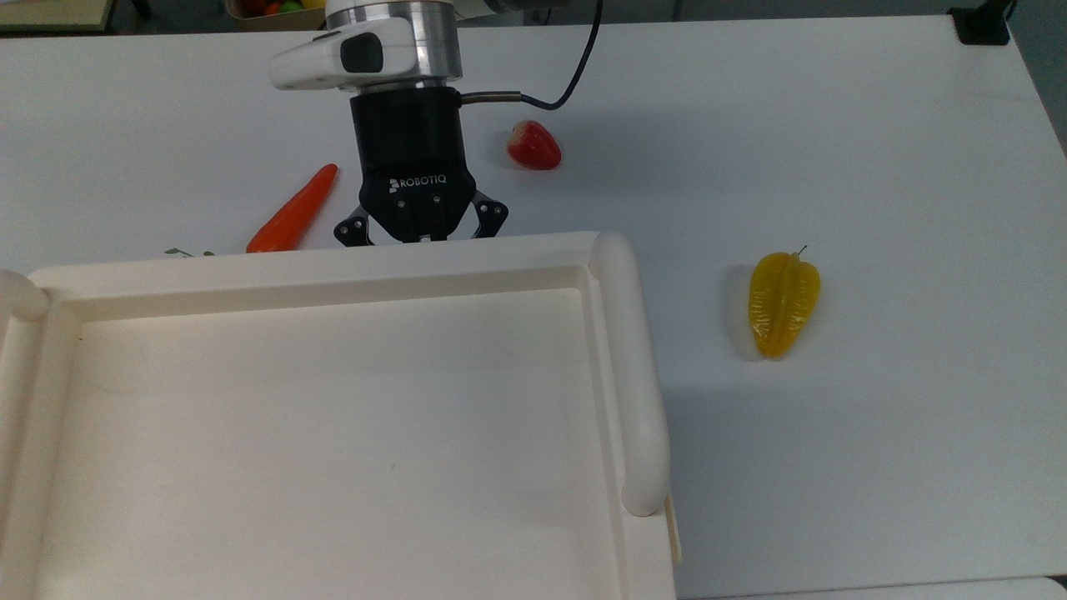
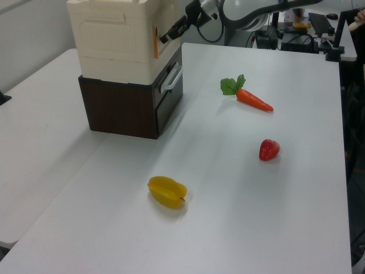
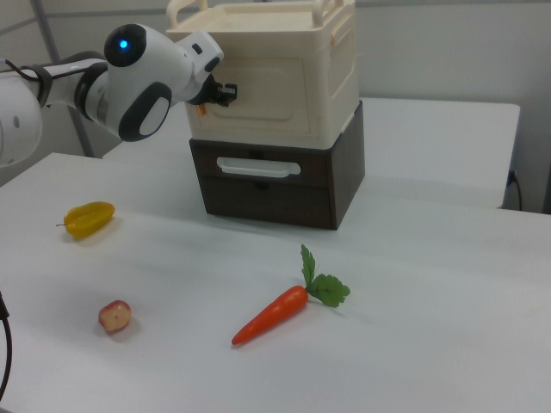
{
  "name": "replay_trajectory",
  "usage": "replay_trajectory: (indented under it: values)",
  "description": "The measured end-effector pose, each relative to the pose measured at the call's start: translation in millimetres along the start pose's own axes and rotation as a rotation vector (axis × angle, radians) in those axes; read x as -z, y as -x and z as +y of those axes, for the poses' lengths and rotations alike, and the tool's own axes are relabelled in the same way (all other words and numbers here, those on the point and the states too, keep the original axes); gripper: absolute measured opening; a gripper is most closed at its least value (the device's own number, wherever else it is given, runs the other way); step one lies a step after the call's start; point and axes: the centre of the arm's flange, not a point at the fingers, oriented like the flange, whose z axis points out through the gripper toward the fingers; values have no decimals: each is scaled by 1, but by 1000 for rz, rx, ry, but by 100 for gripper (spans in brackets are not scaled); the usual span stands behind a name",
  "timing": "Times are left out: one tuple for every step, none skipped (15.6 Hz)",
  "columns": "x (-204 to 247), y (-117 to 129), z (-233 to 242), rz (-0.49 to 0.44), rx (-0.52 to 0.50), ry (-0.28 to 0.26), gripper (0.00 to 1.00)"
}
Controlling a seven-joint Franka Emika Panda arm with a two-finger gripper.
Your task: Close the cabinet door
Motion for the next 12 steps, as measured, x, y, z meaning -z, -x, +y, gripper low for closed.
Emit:
replay_trajectory:
  values:
    - [0, 0, 0, 1, -1, 0, 1]
    - [0, 0, 0, 1, -2, 1, 1]
    - [0, 0, 1, -4, -6, -1, 1]
    - [-1, 2, 1, -19, -11, -8, 1]
    - [-2, 4, 2, -52, -19, -22, 1]
    - [0, 7, 6, -100, -28, -41, 1]
    - [5, 11, 13, -163, -39, -68, 1]
    - [13, 13, 22, -226, -52, -95, 1]
    - [26, 16, 34, -292, -69, -125, 1]
    - [42, 17, 47, -351, -89, -152, 1]
    - [60, 19, 60, -404, -125, -174, 1]
    - [78, 20, 72, -453, -172, -187, 1]
